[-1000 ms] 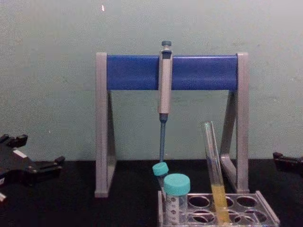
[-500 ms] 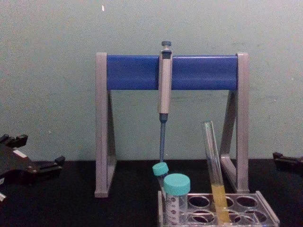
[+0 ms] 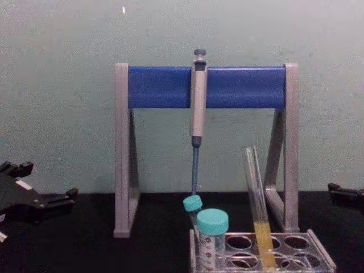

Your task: Pick up the test tube from the test tube rack, shake it, then place it back into the test tube rack.

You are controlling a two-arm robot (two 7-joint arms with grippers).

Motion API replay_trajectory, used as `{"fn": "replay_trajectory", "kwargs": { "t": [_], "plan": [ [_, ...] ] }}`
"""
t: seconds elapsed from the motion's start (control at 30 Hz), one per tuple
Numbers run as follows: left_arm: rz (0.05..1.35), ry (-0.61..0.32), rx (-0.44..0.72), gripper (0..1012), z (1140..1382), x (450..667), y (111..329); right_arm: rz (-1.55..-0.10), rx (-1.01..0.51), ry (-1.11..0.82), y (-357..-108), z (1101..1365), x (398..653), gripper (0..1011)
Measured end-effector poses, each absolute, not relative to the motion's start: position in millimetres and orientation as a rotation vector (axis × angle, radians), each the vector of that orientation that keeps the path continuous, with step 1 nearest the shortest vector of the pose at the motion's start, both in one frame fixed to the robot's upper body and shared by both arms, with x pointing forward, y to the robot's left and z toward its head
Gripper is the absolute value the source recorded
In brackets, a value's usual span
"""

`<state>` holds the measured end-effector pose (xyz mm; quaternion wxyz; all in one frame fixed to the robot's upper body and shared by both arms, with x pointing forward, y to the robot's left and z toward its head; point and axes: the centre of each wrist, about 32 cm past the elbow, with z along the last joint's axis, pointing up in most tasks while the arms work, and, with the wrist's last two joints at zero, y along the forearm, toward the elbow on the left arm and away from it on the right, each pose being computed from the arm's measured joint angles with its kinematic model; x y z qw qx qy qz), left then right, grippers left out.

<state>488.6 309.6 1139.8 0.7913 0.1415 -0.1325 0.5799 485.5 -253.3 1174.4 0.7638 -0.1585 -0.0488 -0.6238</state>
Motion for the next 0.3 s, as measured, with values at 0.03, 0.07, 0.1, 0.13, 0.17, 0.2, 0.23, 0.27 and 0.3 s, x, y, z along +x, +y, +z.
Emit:
{"fn": "replay_trajectory", "kwargs": {
  "t": [0.03, 0.07, 0.1, 0.13, 0.17, 0.2, 0.23, 0.27, 0.3],
  "plan": [
    [1.248, -0.285, 0.304, 1001, 1139.8, 488.6, 309.7, -1.356, -0.345, -0.106, -253.3, 1174.4, 485.5, 1000],
    [1.248, -0.285, 0.304, 1001, 1139.8, 488.6, 309.7, -1.356, -0.345, -0.106, -253.3, 1174.4, 485.5, 1000],
    [1.248, -0.285, 0.304, 1001, 1139.8, 488.6, 309.7, -1.356, -0.345, -0.106, -253.3, 1174.4, 485.5, 1000],
    [1.248, -0.285, 0.304, 1001, 1139.8, 488.6, 309.7, -1.356, -0.345, -0.106, -253.3, 1174.4, 485.5, 1000],
    [1.248, -0.285, 0.304, 1001, 1139.8, 488.6, 309.7, -1.356, -0.345, -0.106, -253.3, 1174.4, 485.5, 1000],
    [1.248, -0.285, 0.304, 1001, 1139.8, 488.6, 309.7, -1.356, -0.345, -0.106, -253.3, 1174.4, 485.5, 1000],
    [1.248, -0.285, 0.304, 1001, 1139.8, 488.6, 309.7, -1.356, -0.345, -0.106, -253.3, 1174.4, 485.5, 1000],
    [1.248, -0.285, 0.304, 1001, 1139.8, 488.6, 309.7, -1.356, -0.345, -0.106, -253.3, 1174.4, 485.5, 1000],
    [1.248, -0.285, 0.304, 1001, 1139.8, 488.6, 309.7, -1.356, -0.345, -0.106, -253.3, 1174.4, 485.5, 1000]
  ]
}}
